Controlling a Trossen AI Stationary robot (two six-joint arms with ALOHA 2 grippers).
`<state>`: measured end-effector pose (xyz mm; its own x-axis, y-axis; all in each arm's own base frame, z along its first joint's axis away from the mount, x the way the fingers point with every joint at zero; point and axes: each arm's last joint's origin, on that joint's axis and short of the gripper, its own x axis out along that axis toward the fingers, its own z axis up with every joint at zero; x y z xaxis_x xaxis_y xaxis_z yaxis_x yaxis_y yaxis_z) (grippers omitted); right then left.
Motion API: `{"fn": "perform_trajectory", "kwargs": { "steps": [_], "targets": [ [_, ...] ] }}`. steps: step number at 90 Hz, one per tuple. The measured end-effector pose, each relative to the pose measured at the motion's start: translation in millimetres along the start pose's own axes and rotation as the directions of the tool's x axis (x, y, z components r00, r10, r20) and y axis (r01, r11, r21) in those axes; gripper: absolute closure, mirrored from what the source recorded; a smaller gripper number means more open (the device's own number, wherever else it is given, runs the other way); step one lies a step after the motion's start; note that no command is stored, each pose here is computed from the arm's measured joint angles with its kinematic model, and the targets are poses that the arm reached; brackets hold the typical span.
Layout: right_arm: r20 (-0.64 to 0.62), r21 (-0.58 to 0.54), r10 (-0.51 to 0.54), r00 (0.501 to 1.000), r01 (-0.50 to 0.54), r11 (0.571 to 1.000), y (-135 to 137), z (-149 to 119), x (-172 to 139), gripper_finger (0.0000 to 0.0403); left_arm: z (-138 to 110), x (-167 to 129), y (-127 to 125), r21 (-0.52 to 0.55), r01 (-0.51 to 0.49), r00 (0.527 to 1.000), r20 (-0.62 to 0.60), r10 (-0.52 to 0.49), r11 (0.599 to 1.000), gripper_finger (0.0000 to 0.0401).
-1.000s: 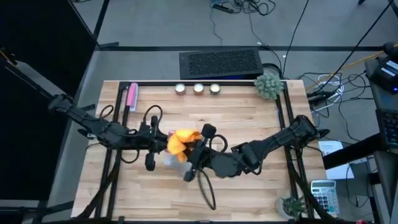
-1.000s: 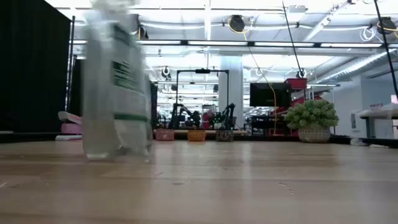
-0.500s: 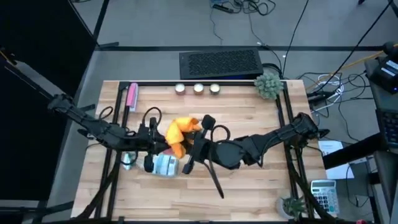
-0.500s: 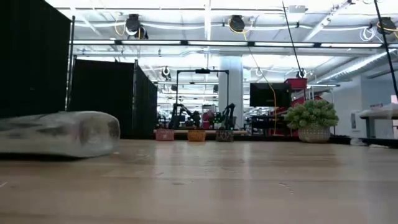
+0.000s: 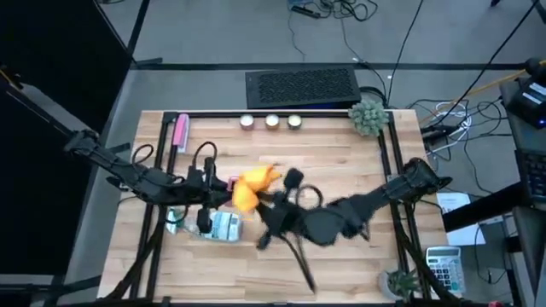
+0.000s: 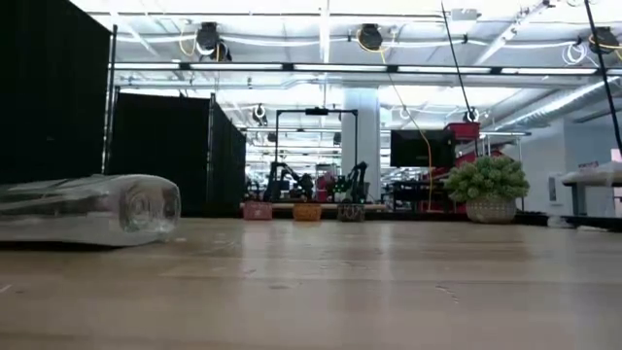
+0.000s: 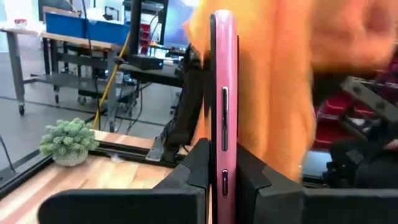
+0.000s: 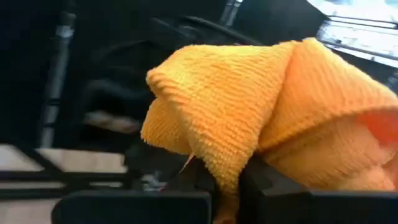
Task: Apply microfiber cloth
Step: Wipe the back of the cellphone with a microfiber cloth
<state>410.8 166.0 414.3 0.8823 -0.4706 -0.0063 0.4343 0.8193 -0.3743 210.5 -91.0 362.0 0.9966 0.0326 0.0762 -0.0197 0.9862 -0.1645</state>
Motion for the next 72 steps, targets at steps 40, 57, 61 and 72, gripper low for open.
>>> {"fn": "perform_trajectory", "kwargs": {
  "steps": [40,57,61,72],
  "targets": [
    [-0.185,-0.218,-0.166,0.969,0.125,0.968,12.2,-21.8,-17.4,0.0399,8.6,-7.9,3.0,-0.016,0.009,0.999,0.035,-0.008,1.000,0.0390],
    [-0.181,-0.205,-0.157,0.971,0.119,0.971,29.0,-20.4,-43.1,0.0399,13.7,-12.6,2.4,-0.020,0.051,0.997,0.053,-0.050,0.998,0.0390],
    [-0.170,-0.173,-0.109,0.979,0.079,0.982,33.3,-19.2,-44.7,0.0399,14.6,-12.4,2.5,-0.025,0.048,0.997,0.063,-0.047,0.999,0.0390],
    [-0.149,-0.140,-0.047,0.988,0.027,0.990,39.1,-23.9,-26.8,0.0399,18.5,-9.1,0.7,-0.066,0.047,0.991,0.124,-0.039,0.997,0.0390]
  ]
}}
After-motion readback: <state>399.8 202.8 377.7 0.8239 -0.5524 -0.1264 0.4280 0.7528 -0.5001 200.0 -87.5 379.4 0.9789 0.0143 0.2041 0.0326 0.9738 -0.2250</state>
